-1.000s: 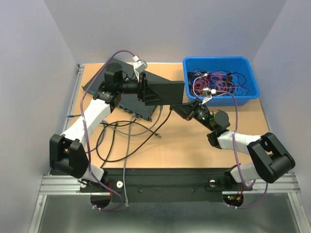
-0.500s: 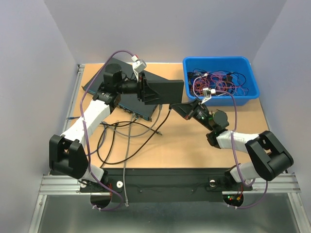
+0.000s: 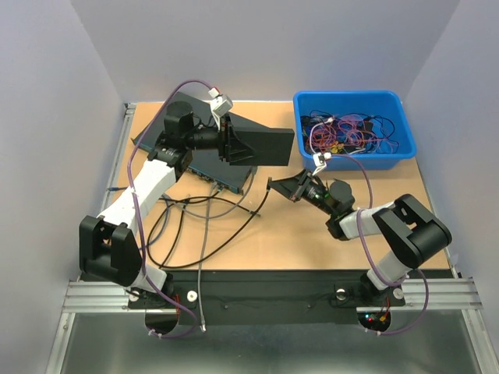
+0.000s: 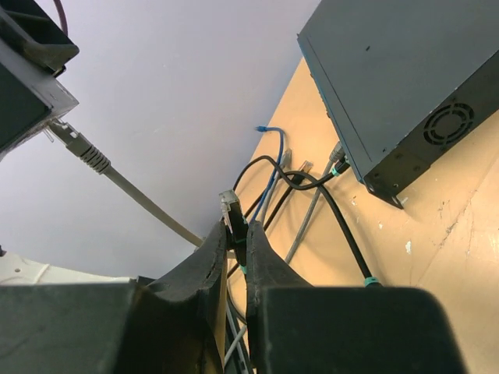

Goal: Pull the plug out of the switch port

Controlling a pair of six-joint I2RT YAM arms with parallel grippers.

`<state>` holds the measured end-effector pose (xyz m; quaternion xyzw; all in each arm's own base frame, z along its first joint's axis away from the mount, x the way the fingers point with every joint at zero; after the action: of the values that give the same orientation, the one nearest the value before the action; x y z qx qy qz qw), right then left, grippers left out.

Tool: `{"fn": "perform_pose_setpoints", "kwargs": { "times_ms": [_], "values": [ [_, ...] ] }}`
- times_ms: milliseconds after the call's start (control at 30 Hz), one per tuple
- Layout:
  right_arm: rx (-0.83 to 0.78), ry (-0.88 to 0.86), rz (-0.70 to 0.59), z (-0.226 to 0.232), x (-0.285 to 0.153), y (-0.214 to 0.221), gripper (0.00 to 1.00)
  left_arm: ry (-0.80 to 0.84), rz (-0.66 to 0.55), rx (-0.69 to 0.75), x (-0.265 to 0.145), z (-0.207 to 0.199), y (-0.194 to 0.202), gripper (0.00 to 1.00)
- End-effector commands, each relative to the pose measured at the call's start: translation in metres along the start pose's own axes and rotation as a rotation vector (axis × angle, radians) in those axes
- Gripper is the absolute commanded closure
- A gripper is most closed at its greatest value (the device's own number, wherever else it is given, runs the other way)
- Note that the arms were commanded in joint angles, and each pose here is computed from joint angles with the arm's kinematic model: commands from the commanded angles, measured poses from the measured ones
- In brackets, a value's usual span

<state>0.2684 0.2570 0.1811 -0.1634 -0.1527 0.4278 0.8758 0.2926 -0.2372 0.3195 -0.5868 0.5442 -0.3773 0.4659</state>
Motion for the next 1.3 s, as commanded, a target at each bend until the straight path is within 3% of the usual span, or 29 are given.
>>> {"fn": "perform_pose_setpoints", "kwargs": {
  "times_ms": [0, 133, 367, 500, 600, 667, 700, 733, 767, 933, 967, 1100, 1133, 1267],
  "values": [
    [-0.227, -0.440, -0.173, 0.090, -0.014, -0.025, 1.00, 0.031, -0.078, 0.178, -0.005, -0.012, -0.037, 1.00],
    [-0.258, -0.442, -0.197, 0.094, -0.019, -0.027, 1.00, 0.004, -0.073, 0.186, -0.007, -0.008, -0.030, 1.00],
    [-0.342, -0.284, -0.215, 0.076, -0.028, -0.026, 1.00, -0.081, -0.050, 0.204, -0.012, 0.006, -0.018, 1.00],
    [-0.431, -0.088, -0.212, 0.070, -0.038, -0.035, 1.00, -0.124, -0.033, 0.214, -0.015, 0.014, -0.010, 1.00],
    [-0.607, 0.071, -0.244, 0.084, -0.045, -0.061, 0.99, -0.147, -0.026, 0.223, -0.017, 0.018, -0.007, 1.00],
    [-0.682, 0.145, -0.331, 0.113, -0.049, -0.091, 1.00, -0.158, -0.025, 0.226, -0.018, 0.019, -0.008, 1.00],
    [-0.730, 0.241, -0.295, 0.109, -0.056, -0.095, 0.99, -0.164, -0.026, 0.226, -0.020, 0.020, -0.010, 1.00],
    [-0.762, 0.261, -0.296, 0.120, -0.059, -0.101, 0.99, -0.166, -0.025, 0.224, -0.020, 0.020, -0.010, 1.00],
    [-0.792, 0.276, -0.415, 0.159, -0.067, -0.129, 1.00, -0.168, -0.019, 0.241, -0.021, 0.021, -0.010, 1.00],
    [-0.897, 0.312, -0.612, 0.250, -0.093, -0.182, 1.00, -0.196, 0.002, 0.266, -0.025, 0.027, -0.011, 1.00],
    [-0.915, 0.281, -0.690, 0.290, -0.098, -0.201, 1.00, -0.205, 0.008, 0.264, -0.026, 0.027, -0.010, 1.00],
    [-1.000, 0.307, -0.721, 0.339, -0.084, -0.234, 1.00, -0.225, 0.022, 0.282, -0.033, 0.030, -0.010, 1.00],
    [-1.046, 0.243, -0.790, 0.384, -0.098, -0.246, 1.00, -0.234, 0.026, 0.288, -0.035, 0.031, -0.010, 1.00],
    [-1.144, 0.140, -0.898, 0.456, -0.096, -0.273, 1.00, -0.243, 0.028, 0.297, -0.039, 0.032, -0.012, 1.00]
  ]
}}
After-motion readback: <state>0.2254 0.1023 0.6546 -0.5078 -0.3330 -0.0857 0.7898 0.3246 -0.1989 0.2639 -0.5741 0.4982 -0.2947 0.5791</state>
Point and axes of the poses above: each gripper's point midway between its finger pads, its own x axis out along the fingers, its own z axis along the line the jaws close on, y = z × x, the point moved 4 cm from there along -x, back along the fingers, and after that the axes turned 7 degrees about x, right-handed, at the moved point
